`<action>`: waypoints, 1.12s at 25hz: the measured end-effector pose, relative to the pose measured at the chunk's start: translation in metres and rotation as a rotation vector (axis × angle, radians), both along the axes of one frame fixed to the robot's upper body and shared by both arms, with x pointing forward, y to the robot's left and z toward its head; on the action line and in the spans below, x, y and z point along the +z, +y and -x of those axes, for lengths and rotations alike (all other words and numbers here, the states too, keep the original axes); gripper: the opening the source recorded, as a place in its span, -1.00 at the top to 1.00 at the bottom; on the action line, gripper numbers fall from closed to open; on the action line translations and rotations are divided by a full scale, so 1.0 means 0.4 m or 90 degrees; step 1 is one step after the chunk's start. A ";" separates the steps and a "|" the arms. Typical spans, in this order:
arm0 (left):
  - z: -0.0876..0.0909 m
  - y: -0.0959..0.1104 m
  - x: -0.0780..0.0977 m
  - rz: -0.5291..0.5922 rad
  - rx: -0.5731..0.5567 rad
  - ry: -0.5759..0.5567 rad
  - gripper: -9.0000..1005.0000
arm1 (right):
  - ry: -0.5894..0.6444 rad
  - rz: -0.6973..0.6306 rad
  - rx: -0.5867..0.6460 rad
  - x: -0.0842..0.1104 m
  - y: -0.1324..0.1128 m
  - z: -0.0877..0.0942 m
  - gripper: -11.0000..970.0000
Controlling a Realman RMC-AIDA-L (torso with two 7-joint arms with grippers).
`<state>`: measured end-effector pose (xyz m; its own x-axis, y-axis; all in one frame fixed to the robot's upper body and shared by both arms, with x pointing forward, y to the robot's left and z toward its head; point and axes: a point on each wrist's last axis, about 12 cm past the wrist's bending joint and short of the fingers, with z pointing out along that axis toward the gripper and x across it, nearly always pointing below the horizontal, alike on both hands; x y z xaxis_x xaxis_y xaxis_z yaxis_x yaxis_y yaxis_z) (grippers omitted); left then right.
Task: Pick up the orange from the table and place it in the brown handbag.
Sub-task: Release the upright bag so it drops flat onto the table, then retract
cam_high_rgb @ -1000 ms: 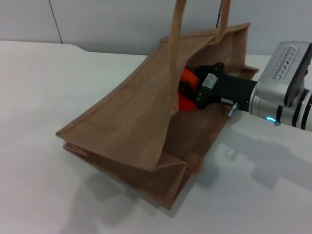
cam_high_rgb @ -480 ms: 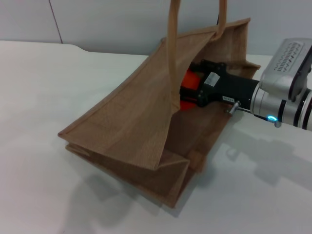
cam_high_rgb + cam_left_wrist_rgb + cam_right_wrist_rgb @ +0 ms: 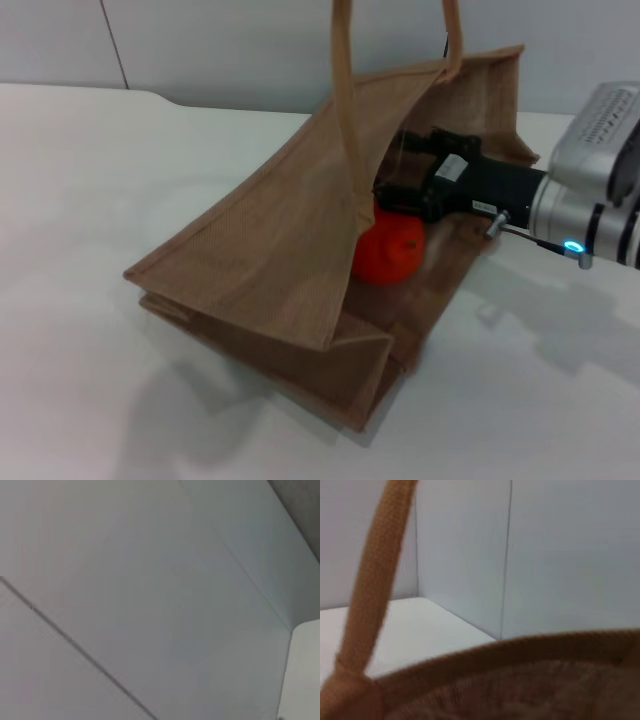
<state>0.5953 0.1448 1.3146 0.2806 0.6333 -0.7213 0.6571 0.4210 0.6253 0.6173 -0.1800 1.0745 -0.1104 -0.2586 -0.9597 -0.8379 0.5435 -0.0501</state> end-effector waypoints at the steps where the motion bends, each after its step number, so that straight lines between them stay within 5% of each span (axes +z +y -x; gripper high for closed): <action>1: 0.000 0.008 -0.004 0.001 0.006 0.000 0.76 | 0.003 0.001 -0.004 -0.003 -0.009 0.002 -0.68; 14: -0.011 0.100 -0.045 0.013 0.084 0.021 0.76 | 0.077 0.012 -0.146 -0.029 -0.279 0.033 -0.67; 21: -0.032 0.135 -0.090 0.037 0.123 0.052 0.76 | 0.069 0.024 -0.241 -0.042 -0.363 0.041 -0.67; 28: -0.053 0.177 -0.162 0.135 0.153 0.092 0.76 | 0.022 -0.041 -0.346 -0.047 -0.401 0.058 -0.67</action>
